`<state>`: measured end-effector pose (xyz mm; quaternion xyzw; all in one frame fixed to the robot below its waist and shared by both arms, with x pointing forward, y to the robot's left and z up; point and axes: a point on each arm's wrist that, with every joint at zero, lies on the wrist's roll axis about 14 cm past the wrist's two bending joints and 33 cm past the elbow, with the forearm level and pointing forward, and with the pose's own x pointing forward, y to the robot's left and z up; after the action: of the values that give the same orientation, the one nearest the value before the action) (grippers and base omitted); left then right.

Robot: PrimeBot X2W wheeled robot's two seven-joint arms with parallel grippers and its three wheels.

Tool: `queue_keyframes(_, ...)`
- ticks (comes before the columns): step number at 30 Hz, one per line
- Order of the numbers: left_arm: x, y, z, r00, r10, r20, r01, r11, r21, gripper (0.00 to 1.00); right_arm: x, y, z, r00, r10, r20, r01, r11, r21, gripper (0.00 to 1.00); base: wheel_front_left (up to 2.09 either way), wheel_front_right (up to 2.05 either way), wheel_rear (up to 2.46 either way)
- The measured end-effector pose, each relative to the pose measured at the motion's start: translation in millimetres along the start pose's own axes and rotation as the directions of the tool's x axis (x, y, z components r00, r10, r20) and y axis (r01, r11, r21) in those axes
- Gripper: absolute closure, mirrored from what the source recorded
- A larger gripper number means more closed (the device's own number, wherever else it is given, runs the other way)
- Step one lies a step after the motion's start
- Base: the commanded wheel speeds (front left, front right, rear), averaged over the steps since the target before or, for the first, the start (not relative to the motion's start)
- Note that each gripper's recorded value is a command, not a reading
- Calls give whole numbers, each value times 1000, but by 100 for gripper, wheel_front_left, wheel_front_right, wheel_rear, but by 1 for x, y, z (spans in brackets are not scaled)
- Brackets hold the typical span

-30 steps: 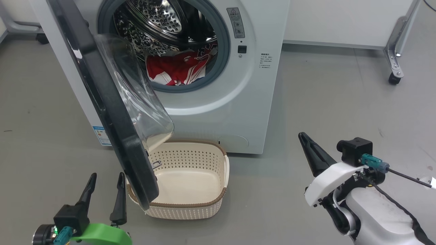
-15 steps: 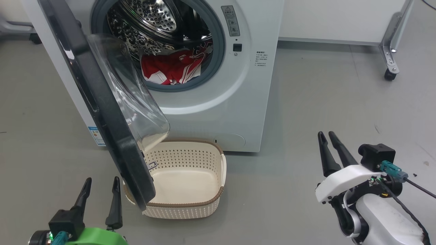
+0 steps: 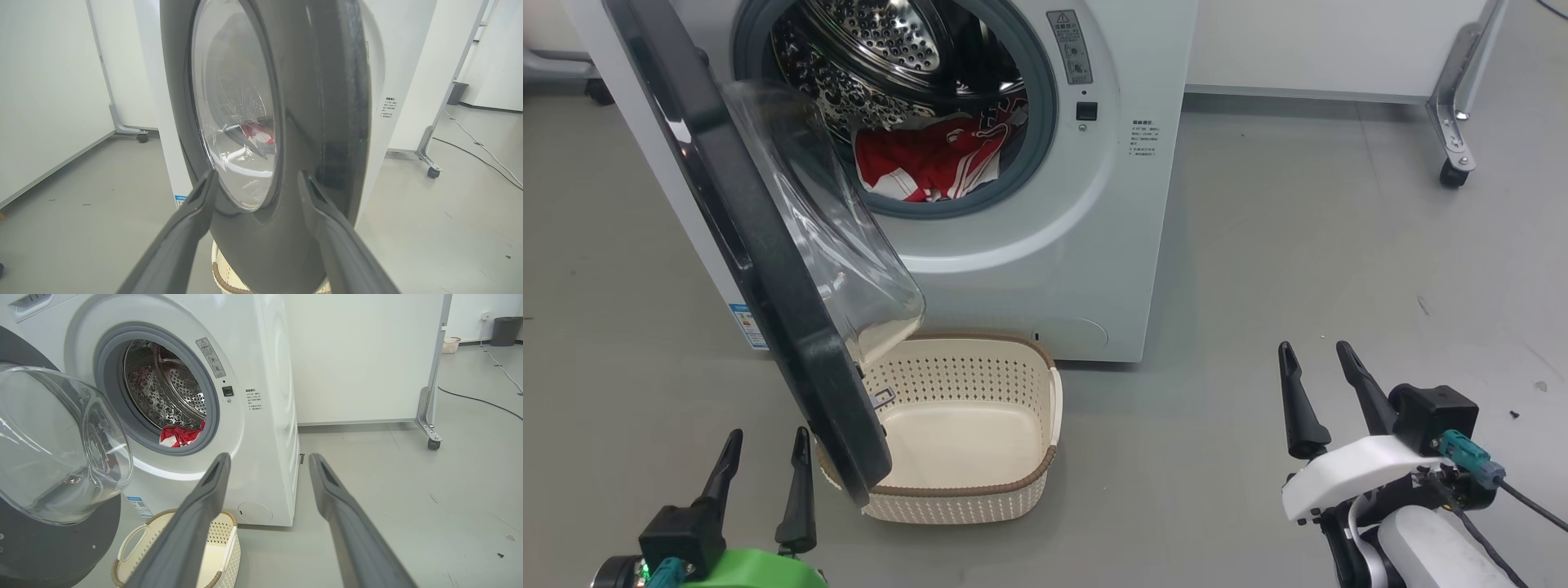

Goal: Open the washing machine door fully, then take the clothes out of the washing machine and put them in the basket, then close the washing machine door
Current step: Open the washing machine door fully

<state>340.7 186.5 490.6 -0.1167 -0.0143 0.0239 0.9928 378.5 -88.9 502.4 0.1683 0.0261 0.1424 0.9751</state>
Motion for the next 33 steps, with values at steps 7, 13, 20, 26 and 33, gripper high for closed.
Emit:
queue_keyframes(7, 0, 0, 0, 1000, 0, 0, 0, 1000, -2, 0, -6, -1, 0, 1000, -15, 16, 15, 1000, -8, 0, 0, 0, 0)
queue_keyframes(13, -1, 1, -1, 1000, 0, -1, 0, 1000, -4, 0, -11, 1, -1, 1000, -17, 21, 18, 1000, -21, 0, 0, 0, 0)
queue_keyframes(20, -4, 2, -3, 1000, 4, -10, -4, 1000, -5, 0, -17, 5, -7, 1000, -18, 14, 18, 1000, -22, 0, 0, 0, 0)
queue_keyframes(26, -3, 3, -4, 1000, 8, -12, -8, 1000, -5, 0, -19, 5, -8, 1000, -23, 18, 24, 999, -30, 0, 0, 0, 0)
queue_keyframes(33, -3, 4, -5, 1000, 13, -13, -13, 1000, -8, 0, -18, 6, -5, 999, -25, 32, 26, 999, -31, 0, 0, 0, 0)
